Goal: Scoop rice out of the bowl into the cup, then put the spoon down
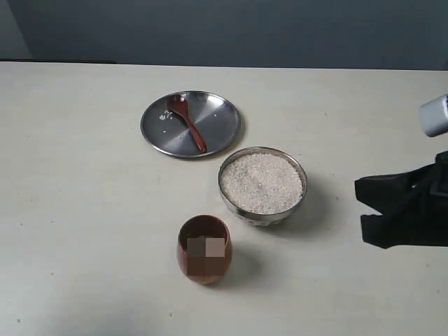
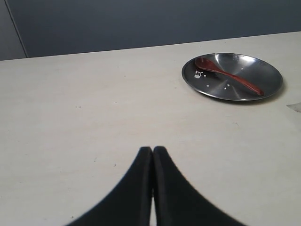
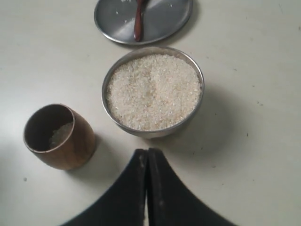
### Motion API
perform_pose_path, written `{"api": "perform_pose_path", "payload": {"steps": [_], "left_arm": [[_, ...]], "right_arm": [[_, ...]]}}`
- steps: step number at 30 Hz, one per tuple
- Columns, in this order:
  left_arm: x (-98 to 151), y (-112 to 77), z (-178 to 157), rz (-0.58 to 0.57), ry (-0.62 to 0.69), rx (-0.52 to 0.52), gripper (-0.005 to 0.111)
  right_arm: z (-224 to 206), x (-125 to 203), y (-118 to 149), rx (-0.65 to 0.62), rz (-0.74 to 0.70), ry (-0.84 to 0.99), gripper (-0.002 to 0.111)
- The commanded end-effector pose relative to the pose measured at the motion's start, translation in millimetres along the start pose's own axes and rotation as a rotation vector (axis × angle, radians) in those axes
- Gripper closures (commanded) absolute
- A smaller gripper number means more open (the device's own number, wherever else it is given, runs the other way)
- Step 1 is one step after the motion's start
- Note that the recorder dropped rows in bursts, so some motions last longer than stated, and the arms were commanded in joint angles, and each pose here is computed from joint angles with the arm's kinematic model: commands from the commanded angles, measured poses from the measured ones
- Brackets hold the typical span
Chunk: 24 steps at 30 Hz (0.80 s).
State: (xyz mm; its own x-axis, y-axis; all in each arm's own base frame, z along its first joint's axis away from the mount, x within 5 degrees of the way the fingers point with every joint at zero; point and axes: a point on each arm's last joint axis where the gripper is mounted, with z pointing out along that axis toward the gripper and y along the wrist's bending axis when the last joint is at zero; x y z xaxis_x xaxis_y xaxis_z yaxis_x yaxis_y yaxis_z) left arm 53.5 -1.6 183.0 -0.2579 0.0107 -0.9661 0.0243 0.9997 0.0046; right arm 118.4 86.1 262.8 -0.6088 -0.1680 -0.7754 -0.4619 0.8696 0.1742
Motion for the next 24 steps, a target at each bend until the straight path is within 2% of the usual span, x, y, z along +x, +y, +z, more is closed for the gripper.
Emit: {"api": "perform_pose_path", "payload": {"steps": [1,8,16,24], "left_arm": [[0,0.0,0,-0.007,-0.015,-0.001,0.106],[0,0.0,0,-0.005,-0.015,-0.001,0.106],[0,0.2,0,0.002,-0.015,-0.004,0.106],[0,0.3,0,0.004,-0.015,-0.004,0.106]], "right_arm": [[-26,-2,0,-0.028,-0.001,-0.140,0.108],[-77,2,-6,-0.046,0.051,-0.396,0.108],[-111,10,-19,0.145,0.137,-0.611,0.108],[-120,14,-27,0.353,0.212,-0.685,0.108]]}}
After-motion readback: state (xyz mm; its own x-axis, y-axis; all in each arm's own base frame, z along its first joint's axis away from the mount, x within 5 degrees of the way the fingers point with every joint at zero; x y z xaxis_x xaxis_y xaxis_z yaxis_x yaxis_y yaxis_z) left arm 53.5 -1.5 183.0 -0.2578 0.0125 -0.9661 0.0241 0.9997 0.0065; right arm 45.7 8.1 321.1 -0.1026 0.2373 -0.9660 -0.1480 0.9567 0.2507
